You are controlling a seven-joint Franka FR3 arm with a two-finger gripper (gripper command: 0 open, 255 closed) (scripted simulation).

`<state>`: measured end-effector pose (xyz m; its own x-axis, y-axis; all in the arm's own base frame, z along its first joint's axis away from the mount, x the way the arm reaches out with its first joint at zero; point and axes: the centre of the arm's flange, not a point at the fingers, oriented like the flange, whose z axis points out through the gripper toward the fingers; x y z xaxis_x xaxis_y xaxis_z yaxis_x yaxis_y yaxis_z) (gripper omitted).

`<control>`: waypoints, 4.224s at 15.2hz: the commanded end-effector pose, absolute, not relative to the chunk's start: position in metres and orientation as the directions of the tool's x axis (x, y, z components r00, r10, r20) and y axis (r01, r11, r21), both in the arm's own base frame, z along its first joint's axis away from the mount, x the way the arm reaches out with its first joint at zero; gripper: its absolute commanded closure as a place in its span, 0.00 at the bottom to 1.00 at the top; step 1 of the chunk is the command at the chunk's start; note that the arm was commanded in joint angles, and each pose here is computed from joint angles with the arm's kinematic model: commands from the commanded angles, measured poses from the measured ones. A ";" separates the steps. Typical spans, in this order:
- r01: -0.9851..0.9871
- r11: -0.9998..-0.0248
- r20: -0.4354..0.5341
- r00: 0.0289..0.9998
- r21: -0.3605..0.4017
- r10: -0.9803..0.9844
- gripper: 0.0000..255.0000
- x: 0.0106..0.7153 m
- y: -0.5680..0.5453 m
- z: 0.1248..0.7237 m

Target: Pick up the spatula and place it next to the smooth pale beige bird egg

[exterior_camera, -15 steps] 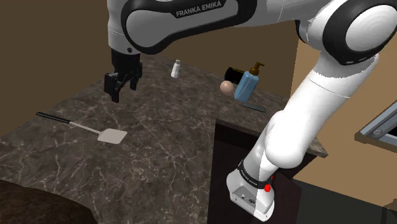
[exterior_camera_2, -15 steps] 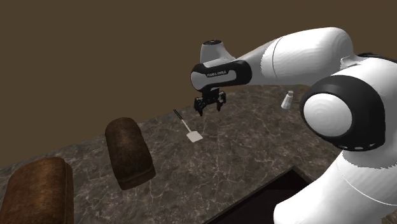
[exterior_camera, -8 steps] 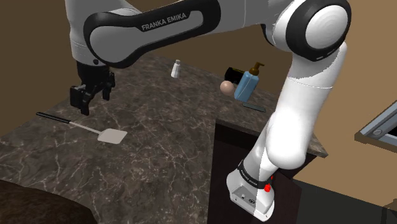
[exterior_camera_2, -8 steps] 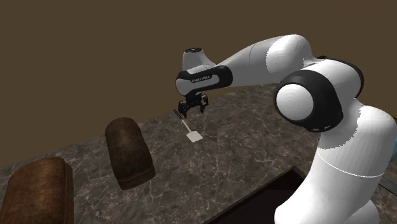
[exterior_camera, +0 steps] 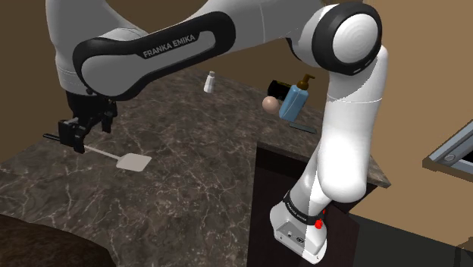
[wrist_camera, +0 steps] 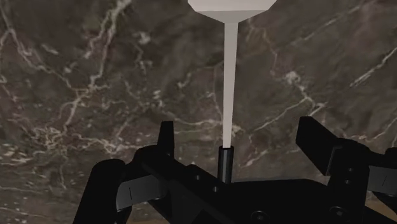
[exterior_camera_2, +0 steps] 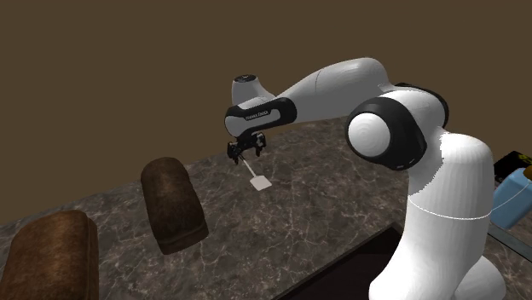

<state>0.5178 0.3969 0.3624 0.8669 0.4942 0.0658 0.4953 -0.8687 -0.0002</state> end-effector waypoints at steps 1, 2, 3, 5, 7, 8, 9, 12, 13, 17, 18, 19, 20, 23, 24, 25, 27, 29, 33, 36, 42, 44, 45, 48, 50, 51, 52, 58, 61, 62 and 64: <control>0.496 -0.869 0.066 0.867 0.000 0.495 0.00 0.518 0.397 0.352; 0.496 -0.869 0.066 0.867 0.000 0.495 0.00 0.518 0.397 0.347; 0.496 -0.869 0.066 0.867 0.000 0.495 0.00 0.519 0.398 0.338; 0.496 -0.869 0.066 0.867 0.000 0.495 0.00 0.519 0.398 0.338; 0.496 -0.869 0.066 0.867 0.000 0.495 0.00 0.519 0.398 0.338; 0.496 -0.869 0.066 0.867 0.000 0.495 0.00 0.519 0.398 0.338; 0.496 -0.869 0.066 0.867 0.000 0.495 0.00 0.519 0.398 0.338; 0.496 -0.869 0.066 0.867 0.000 0.495 1.00 0.519 0.398 0.339; 0.496 -0.869 0.066 0.867 0.000 0.495 1.00 0.519 0.398 0.339; 0.496 -0.869 0.066 0.867 0.000 0.495 1.00 0.519 0.398 0.339; 0.496 -0.869 0.066 0.867 0.000 0.495 1.00 0.519 0.398 0.338; 0.496 -0.869 0.066 0.867 0.000 0.495 1.00 0.519 0.398 0.338; 0.496 -0.869 0.066 0.867 0.000 0.495 1.00 0.519 0.398 0.339; 0.496 -0.869 0.066 0.867 -0.001 0.495 1.00 0.519 0.398 0.349; 0.496 -0.869 0.066 0.867 0.000 0.495 1.00 0.519 0.398 0.354; 0.496 -0.869 0.066 0.867 0.000 0.495 1.00 0.519 0.398 0.360; 0.496 -0.869 0.066 0.867 0.000 0.495 1.00 0.519 0.398 0.370; 0.496 -0.869 0.066 0.867 0.000 0.495 1.00 0.519 0.398 0.381; 0.496 -0.869 0.066 0.867 0.000 0.495 1.00 0.519 0.398 0.402; 0.496 -0.869 0.066 0.867 0.000 0.495 1.00 0.519 0.398 0.418; 0.496 -0.869 0.066 0.867 0.000 0.495 1.00 0.519 0.398 0.449; 0.496 -0.869 0.066 0.867 0.000 0.495 1.00 0.519 0.398 0.460; 0.496 -0.869 0.066 0.867 0.000 0.495 1.00 0.519 0.398 0.465; 0.496 -0.869 0.066 0.867 0.000 0.495 1.00 0.519 0.398 0.481; 0.496 -0.869 0.066 0.867 0.000 0.495 1.00 0.519 0.398 0.492; 0.496 -0.869 0.066 0.867 0.000 0.495 1.00 0.519 0.398 0.495; 0.496 -0.869 0.066 0.867 0.000 0.495 1.00 0.518 0.384 0.495; 0.496 -0.869 0.066 0.867 0.000 0.495 1.00 0.513 0.305 0.495; 0.496 -0.869 0.066 0.867 0.000 0.495 1.00 0.511 0.266 0.495; 0.496 -0.869 0.066 0.867 0.000 0.495 1.00 0.510 0.253 0.495; 0.496 -0.869 0.066 0.867 0.000 0.495 1.00 0.508 0.226 0.495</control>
